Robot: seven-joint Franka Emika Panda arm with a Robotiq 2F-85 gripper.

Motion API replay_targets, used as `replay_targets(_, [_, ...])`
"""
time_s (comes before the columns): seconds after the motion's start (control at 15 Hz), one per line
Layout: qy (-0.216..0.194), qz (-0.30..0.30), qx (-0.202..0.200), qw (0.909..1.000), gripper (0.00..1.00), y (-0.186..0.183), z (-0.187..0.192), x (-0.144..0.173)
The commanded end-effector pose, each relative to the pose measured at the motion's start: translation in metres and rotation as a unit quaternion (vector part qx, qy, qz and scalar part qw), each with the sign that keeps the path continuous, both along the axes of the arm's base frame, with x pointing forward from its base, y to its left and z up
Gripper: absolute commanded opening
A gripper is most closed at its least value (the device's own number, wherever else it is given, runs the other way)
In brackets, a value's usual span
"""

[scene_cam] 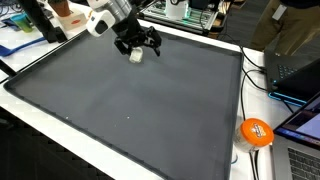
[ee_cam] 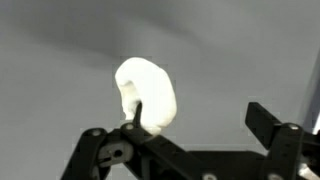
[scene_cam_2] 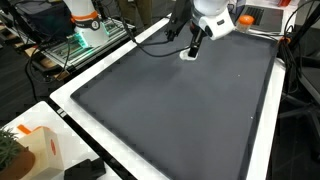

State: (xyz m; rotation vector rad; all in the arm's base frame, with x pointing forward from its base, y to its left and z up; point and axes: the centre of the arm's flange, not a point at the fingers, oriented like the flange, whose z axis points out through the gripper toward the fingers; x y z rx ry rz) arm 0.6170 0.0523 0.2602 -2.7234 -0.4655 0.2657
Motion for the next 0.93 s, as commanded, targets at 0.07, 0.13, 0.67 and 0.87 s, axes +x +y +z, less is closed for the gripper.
replay_targets(0.07, [-0.007, 0.028, 0.033, 0.9990, 1.00, -0.010, 0.016, -0.026])
replay_targets(0.13, [-0.001, 0.003, 0.018, 0.9998, 1.00, -0.007, 0.009, -0.022])
replay_targets(0.67, [-0.012, -0.030, -0.033, 0.9990, 1.00, -0.008, -0.005, -0.010])
replay_targets(0.87, [0.051, -0.020, 0.015, 0.9984, 1.00, 0.014, -0.036, -0.013])
